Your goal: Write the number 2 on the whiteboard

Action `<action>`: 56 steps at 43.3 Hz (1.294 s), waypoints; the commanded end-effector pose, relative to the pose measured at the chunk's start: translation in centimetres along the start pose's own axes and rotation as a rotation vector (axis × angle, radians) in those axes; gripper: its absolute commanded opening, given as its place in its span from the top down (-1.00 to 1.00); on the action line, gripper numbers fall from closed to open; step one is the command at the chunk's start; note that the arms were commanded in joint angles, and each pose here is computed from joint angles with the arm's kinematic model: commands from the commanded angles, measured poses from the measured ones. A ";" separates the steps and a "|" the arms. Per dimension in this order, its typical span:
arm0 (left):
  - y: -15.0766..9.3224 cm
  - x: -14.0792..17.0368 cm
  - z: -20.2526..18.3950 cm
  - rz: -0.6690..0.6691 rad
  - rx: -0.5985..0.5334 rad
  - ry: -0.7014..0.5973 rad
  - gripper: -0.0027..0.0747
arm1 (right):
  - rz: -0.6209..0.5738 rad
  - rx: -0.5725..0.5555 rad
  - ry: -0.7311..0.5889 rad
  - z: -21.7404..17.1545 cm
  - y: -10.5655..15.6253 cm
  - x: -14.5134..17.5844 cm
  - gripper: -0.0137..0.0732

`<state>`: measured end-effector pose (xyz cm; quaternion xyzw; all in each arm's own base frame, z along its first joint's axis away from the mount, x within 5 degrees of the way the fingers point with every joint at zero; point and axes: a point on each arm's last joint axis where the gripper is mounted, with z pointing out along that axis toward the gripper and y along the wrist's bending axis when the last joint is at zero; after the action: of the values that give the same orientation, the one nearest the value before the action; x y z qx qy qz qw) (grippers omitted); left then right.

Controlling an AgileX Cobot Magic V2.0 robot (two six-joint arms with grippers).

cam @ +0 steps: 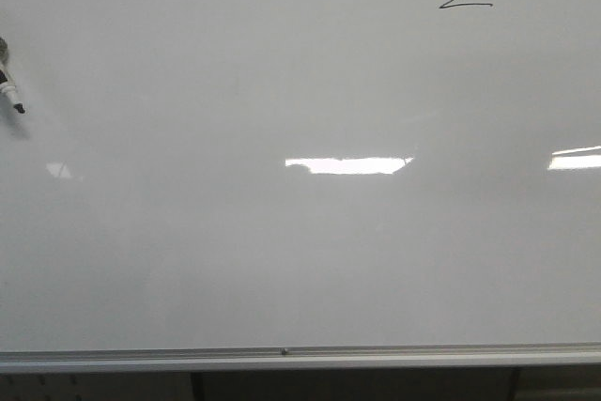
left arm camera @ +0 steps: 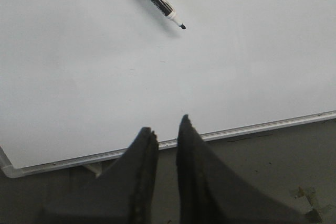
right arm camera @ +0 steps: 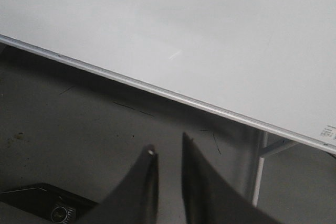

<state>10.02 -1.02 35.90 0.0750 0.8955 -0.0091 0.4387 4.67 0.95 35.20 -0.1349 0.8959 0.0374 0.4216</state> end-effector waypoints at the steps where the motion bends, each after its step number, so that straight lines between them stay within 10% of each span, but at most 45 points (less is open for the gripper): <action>1: 0.1 -1.1 -0.6 -0.001 -0.007 -0.093 0.98 | -0.001 0.022 -0.081 -0.3 -0.2 -1.1 0.79; 37: 0.1 -0.1 -1.9 -0.009 -0.023 -0.141 0.98 | -0.002 0.021 -0.137 -0.4 -0.2 -1.6 0.85; 56: -0.2 9.0 1.7 0.001 -0.116 -0.657 0.98 | -0.001 0.020 -0.137 -0.4 -0.2 -1.6 0.85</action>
<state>6.05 -0.37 27.92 0.0450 0.7734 0.0005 0.6323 5.00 1.04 35.63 -0.1330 0.8828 0.0404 0.4487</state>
